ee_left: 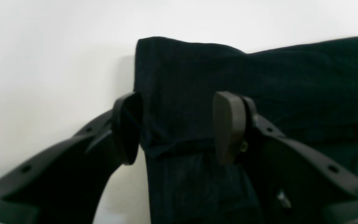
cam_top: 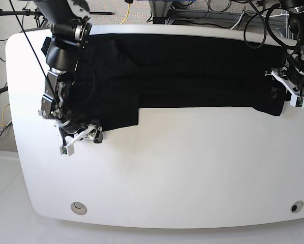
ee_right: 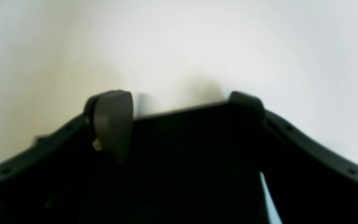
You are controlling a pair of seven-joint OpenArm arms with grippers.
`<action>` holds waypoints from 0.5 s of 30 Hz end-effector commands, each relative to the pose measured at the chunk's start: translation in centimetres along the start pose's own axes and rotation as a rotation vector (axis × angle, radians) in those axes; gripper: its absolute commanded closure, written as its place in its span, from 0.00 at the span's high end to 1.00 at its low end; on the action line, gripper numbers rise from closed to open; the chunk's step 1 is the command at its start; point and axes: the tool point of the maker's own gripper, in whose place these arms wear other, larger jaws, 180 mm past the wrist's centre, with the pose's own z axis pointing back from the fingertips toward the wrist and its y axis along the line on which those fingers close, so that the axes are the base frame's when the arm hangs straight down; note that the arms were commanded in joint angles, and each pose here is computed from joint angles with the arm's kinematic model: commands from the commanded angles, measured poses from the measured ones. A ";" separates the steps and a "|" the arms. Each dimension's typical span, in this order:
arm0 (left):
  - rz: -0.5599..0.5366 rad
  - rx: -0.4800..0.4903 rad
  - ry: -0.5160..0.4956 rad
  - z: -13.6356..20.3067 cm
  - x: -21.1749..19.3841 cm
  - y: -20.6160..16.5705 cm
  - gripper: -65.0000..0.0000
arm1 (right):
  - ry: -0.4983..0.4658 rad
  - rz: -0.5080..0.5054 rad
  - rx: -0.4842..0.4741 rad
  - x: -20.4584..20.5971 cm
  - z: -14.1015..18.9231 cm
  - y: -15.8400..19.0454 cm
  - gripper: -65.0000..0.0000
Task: Fold the T-shirt properly
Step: 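Adjust the right gripper's hold on the folded shirt edge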
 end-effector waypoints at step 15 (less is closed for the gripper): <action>-0.018 0.009 -0.055 0.5 1.8 0.5 0.52 | 0.034 0.005 0.005 0.1 -0.2 -2.5 0.57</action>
